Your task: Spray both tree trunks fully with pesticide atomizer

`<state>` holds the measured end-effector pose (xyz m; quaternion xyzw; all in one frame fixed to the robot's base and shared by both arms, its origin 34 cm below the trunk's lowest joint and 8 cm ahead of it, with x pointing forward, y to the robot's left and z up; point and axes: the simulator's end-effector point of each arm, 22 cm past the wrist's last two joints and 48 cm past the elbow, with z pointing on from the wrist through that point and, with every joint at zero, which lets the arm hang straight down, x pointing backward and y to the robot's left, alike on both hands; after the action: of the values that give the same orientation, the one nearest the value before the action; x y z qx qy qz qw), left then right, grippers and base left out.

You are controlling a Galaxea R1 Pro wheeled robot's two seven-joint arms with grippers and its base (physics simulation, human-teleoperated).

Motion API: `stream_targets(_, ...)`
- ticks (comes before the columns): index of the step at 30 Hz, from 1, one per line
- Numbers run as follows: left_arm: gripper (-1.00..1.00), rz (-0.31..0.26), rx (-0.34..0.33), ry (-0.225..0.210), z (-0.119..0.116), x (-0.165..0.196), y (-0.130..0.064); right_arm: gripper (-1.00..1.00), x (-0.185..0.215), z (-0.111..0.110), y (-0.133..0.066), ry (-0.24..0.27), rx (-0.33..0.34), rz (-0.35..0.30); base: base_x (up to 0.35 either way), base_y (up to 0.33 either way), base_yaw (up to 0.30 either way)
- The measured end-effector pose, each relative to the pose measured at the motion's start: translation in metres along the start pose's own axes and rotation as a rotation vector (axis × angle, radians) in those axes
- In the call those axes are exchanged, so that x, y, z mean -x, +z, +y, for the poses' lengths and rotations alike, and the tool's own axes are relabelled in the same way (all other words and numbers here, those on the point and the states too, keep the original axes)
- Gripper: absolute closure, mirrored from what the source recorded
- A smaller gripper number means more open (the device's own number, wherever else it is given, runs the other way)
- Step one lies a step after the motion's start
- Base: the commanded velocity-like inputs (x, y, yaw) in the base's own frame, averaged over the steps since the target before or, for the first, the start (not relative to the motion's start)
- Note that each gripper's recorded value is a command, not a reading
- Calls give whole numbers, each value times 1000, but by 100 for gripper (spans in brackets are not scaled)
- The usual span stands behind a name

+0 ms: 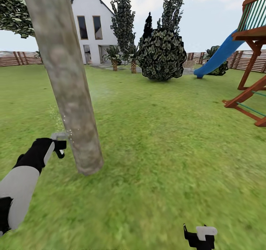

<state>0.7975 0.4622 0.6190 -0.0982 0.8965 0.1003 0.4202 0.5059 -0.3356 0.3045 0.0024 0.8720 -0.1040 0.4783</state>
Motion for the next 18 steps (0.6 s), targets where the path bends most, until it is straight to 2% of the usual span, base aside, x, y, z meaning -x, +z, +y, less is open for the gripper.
stream_targets(1,100,-7,-9,-5,-5,10,-3,-100,0,0,0,0,0,0,0,0,0)
stream_targets(3,100,-44,-23,-23,-11,52,-15,-100,0,0,0,0,0,0,0,0,0)
stream_targets(4,100,-38,-27,-29,-13,64,-21,-100,0,0,0,0,0,0,0,0,0)
stream_targets(8,100,-11,-2,-24,4,63,-22,-100,0,0,0,0,0,0,0,0,0)
stream_targets(10,100,-15,-7,5,-4,66,-23,-100,0,0,0,-1,0,0,29,-21,0)
stream_targets(11,100,-41,-11,31,-13,78,-29,-100,0,0,0,0,0,0,179,-123,0)
stream_targets(12,100,-93,-28,47,-30,103,-44,-100,0,0,0,0,0,0,209,-144,0)
stream_targets(14,100,-71,-27,57,-34,105,-52,-100,0,0,0,1,-1,0,220,-178,0)
stream_targets(18,100,-25,1,64,-19,88,-48,-100,0,0,0,0,-1,0,95,-246,42)
